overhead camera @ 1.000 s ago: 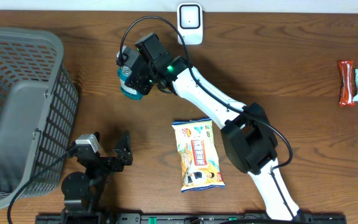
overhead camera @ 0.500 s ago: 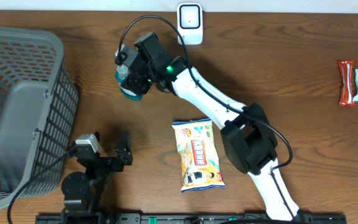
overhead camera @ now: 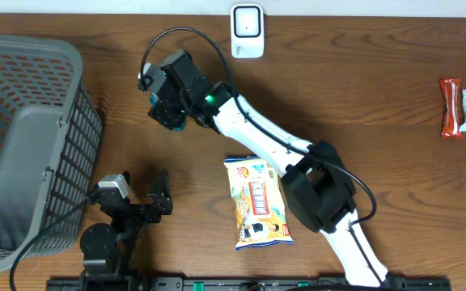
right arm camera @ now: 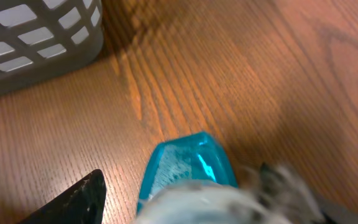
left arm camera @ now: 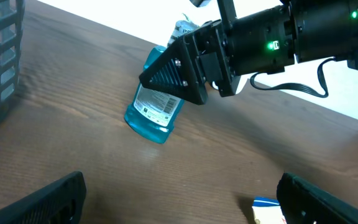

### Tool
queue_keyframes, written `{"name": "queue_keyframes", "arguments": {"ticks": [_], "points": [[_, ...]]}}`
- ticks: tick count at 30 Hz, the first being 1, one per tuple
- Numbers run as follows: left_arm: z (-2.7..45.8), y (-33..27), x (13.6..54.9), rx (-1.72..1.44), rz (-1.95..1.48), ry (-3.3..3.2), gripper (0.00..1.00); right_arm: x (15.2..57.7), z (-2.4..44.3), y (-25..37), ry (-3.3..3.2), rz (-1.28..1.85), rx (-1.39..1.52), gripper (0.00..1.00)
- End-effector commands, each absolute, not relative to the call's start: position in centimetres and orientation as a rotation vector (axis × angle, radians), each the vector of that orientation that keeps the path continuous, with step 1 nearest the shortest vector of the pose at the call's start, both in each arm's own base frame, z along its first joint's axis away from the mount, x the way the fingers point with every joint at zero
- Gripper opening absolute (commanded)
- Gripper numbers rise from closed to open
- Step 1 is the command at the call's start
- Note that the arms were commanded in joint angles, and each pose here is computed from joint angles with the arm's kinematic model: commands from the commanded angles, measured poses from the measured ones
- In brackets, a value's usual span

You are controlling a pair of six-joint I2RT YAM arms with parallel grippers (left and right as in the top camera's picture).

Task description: Scan the item barcode

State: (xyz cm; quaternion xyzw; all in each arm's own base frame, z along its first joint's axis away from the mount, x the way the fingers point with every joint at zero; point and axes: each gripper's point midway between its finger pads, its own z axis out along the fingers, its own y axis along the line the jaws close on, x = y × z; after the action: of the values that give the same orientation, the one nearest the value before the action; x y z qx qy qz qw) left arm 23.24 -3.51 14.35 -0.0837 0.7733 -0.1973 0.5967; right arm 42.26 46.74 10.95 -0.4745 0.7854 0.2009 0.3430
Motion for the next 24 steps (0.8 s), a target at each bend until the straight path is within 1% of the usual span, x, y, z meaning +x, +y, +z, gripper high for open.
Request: {"name": "queue_keyframes", "arguments": {"ticks": [1, 5, 9, 10, 13, 18, 24], "points": [[13.2, -3.8, 23.1, -0.189, -0.469, 1.83, 0.98, 42.9, 12.7, 46.5, 2.005, 0.469, -1.202, 0.7], [13.2, -3.8, 23.1, -0.189, -0.469, 1.83, 0.98, 43.2, 11.9, 46.8, 1.999, 0.47, -1.199, 0.61], [13.2, -3.8, 23.1, -0.189, -0.469, 1.83, 0.98, 43.4, 11.8, 47.1, 1.988, 0.473, -1.194, 0.44], [13.2, -3.8, 23.1, -0.189, -0.469, 1.83, 0.98, 43.5, 11.7, 47.1, 1.988, 0.473, -1.194, 0.43], [13.2, -3.8, 23.1, -0.189, -0.469, 1.83, 0.98, 43.4, 11.4, 47.1, 1.994, 0.473, -1.197, 0.45], [13.2, -3.8, 23.1, -0.189, -0.469, 1.83, 0.98, 43.4, 10.7, 47.0, 2.005, 0.47, -1.201, 0.47], [13.2, -3.8, 23.1, -0.189, -0.469, 1.83, 0.98, 43.4, 10.2, 47.0, 2.012, 0.468, -1.205, 0.5]]}}
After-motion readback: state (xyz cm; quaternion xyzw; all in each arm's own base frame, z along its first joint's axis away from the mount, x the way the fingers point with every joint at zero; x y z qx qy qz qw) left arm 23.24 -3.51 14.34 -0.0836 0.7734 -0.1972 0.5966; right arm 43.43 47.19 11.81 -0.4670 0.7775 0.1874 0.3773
